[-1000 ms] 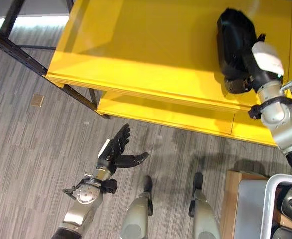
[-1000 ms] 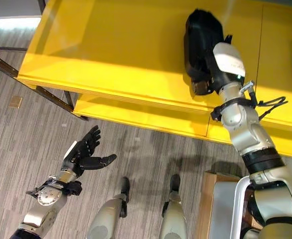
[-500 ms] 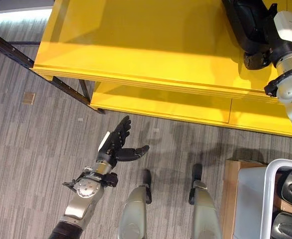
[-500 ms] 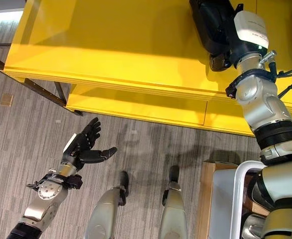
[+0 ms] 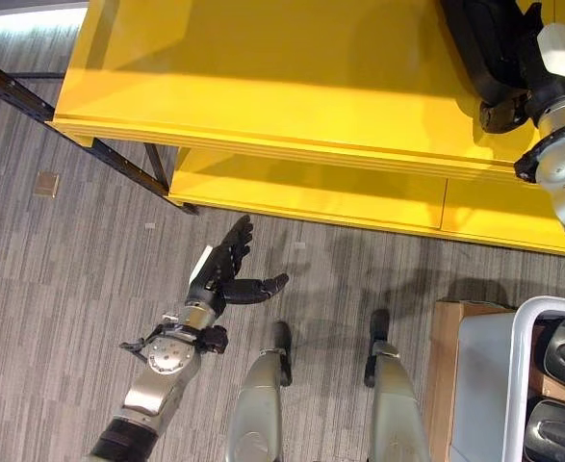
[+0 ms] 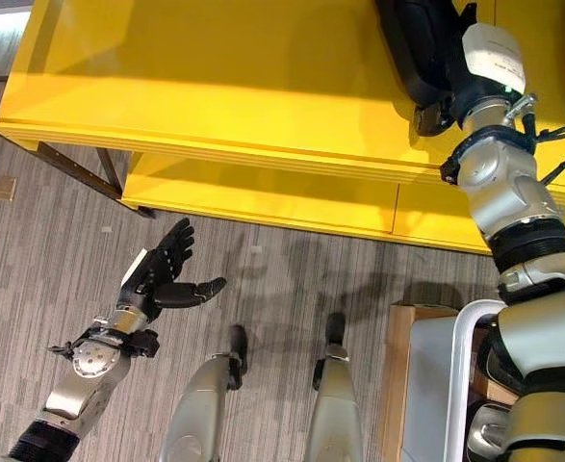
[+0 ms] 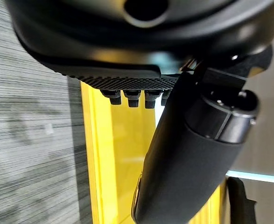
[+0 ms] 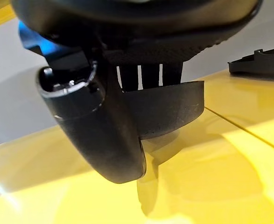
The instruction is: Move parts from the plastic box to the shelf.
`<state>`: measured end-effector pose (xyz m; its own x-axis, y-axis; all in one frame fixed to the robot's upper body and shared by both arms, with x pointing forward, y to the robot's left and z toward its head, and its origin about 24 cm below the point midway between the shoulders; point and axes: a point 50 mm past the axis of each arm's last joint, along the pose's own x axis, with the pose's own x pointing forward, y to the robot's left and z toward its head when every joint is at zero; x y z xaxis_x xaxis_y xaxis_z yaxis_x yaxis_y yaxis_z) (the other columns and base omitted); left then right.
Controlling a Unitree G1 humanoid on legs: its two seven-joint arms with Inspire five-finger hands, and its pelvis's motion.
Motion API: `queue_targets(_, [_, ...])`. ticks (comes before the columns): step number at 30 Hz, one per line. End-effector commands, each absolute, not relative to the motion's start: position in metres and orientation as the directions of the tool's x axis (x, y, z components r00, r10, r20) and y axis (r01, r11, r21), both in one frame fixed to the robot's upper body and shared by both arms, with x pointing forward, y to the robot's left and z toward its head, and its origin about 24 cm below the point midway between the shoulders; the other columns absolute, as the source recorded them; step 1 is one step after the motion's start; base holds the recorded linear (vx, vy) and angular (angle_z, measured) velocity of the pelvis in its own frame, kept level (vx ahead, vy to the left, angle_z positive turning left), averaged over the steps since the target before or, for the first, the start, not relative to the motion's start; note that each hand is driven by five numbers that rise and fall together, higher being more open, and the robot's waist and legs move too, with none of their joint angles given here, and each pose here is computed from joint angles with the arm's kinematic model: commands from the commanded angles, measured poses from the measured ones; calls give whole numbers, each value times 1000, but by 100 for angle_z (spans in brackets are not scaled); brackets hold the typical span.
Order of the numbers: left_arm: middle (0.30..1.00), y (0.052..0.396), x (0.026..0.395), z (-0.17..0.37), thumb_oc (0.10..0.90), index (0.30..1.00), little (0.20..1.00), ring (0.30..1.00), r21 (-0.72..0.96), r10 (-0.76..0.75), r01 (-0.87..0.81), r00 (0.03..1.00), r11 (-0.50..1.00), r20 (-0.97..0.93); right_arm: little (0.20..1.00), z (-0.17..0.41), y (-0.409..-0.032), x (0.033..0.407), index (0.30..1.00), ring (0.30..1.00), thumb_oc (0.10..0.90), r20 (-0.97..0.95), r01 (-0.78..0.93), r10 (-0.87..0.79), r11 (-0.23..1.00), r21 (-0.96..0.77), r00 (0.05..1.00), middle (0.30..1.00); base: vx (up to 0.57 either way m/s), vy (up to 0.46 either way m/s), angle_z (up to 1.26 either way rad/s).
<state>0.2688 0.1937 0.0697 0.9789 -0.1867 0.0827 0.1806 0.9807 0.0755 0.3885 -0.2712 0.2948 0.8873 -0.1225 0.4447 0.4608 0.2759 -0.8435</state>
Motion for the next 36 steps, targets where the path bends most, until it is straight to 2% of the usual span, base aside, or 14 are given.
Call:
queue_targets(1, [1000,191,259,98,900,1000,1000,1000,55,-221,214,943,975,249,300,362,-249,377,300,300,400,660,644,-61,306,-701,748,300,0,0,0])
queue_targets(17, [1000,190,259,100,900,1000,1000,1000,52,-233,227,938,972,256,300,378,-231,386,300,300,400,648,624,-51,333,-707,760,300,2,0,1])
queue_targets(36, [1000,190,260,102,900,1000,1000,1000,47,-227,222,938,974,261,300,375,-234,392,300,300,400,615,605,-92,342,-719,783,300,3,0,3])
